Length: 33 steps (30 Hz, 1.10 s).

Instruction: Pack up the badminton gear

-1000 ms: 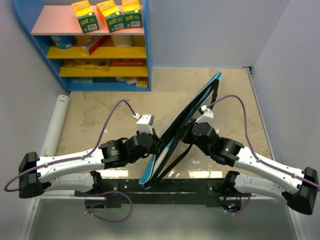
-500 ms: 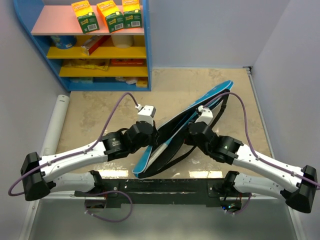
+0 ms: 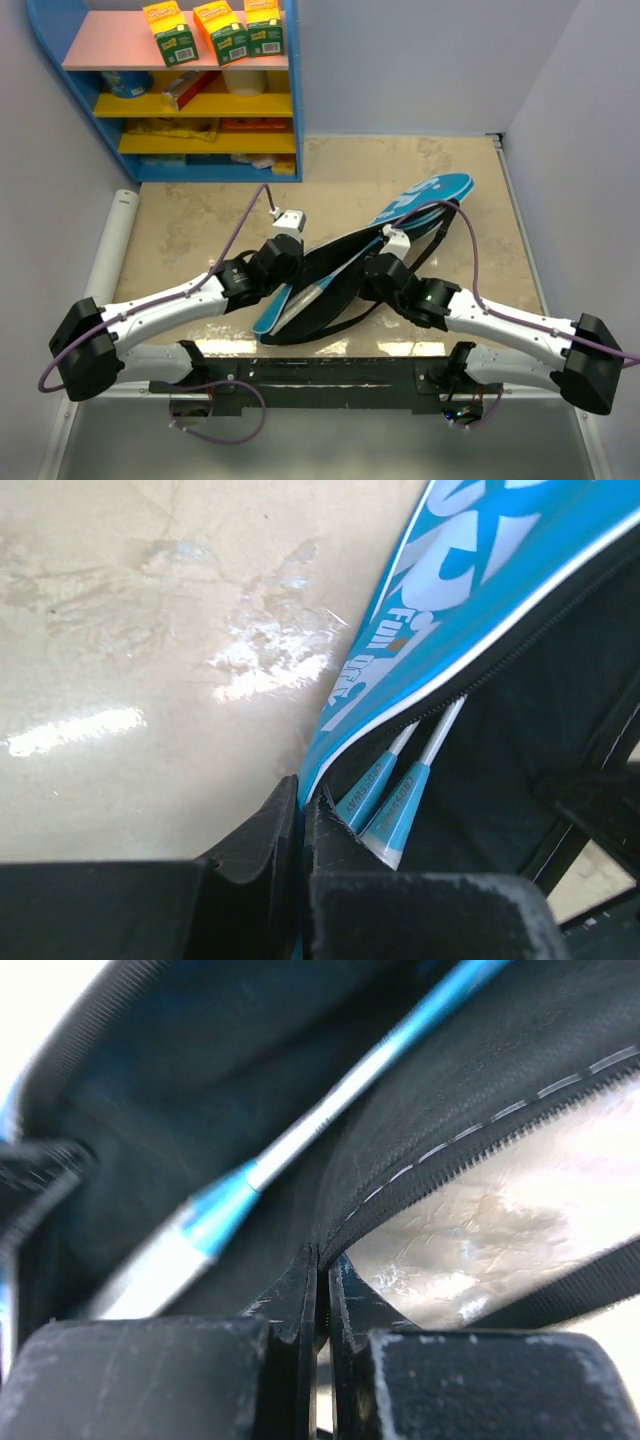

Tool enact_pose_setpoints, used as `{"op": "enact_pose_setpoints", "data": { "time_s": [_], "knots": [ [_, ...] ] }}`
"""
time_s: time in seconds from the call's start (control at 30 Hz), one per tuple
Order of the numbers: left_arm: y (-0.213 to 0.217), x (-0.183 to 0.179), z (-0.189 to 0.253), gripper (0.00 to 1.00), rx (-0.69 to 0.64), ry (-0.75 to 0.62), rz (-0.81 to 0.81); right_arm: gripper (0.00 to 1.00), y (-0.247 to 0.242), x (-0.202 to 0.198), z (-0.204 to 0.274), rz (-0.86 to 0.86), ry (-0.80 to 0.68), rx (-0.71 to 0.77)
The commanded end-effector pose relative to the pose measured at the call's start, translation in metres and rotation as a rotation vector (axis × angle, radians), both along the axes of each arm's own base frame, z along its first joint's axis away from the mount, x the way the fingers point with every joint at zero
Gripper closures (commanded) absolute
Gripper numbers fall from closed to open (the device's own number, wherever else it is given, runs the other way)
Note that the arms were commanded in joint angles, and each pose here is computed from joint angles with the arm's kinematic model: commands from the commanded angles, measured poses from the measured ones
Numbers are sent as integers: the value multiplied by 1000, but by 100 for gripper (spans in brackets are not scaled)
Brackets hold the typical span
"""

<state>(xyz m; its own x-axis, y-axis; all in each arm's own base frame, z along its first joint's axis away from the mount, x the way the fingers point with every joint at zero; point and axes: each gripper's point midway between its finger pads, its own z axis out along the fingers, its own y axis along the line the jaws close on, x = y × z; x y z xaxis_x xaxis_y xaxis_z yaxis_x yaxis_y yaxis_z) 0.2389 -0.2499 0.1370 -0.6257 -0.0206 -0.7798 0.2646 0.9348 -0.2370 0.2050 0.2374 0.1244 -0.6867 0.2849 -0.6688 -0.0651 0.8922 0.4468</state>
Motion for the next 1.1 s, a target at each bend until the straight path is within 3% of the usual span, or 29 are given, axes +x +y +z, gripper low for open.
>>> {"op": "enact_pose_setpoints", "data": {
  "time_s": [0.0, 0.27, 0.43, 0.47, 0.5, 0.53, 0.63, 0.83, 0.93, 1.07],
  "knots": [
    [-1, 34, 18, 100, -4, -88, 37, 100, 29, -3, -12, -14, 43, 169],
    [6, 77, 39, 100, 68, -156, 121, 100, 56, 8, -44, -96, 96, 199],
    [15, 99, 28, 100, 146, -146, 177, 98, 73, 21, -51, -109, 96, 183],
    [16, 99, 25, 100, 157, -133, 181, 91, 74, 21, -55, -106, 103, 163],
    [18, 99, 19, 100, 169, -120, 190, 72, 76, 22, -51, -103, 100, 166],
    [20, 97, 14, 100, 173, -108, 194, 64, 77, 21, -52, -93, 108, 162],
    [28, 83, -11, 99, 183, -38, 209, 51, 73, 17, -46, -71, 106, 144],
    [29, 35, -47, 58, 94, 79, 87, 45, 51, -1, -35, -19, 122, 88],
    [27, 11, -48, 49, 16, 106, 16, 44, 37, -10, -26, -7, 120, 72],
    [5, -10, -13, 42, -155, 86, -115, 44, 8, -19, -20, -31, 116, 12]
  ]
}}
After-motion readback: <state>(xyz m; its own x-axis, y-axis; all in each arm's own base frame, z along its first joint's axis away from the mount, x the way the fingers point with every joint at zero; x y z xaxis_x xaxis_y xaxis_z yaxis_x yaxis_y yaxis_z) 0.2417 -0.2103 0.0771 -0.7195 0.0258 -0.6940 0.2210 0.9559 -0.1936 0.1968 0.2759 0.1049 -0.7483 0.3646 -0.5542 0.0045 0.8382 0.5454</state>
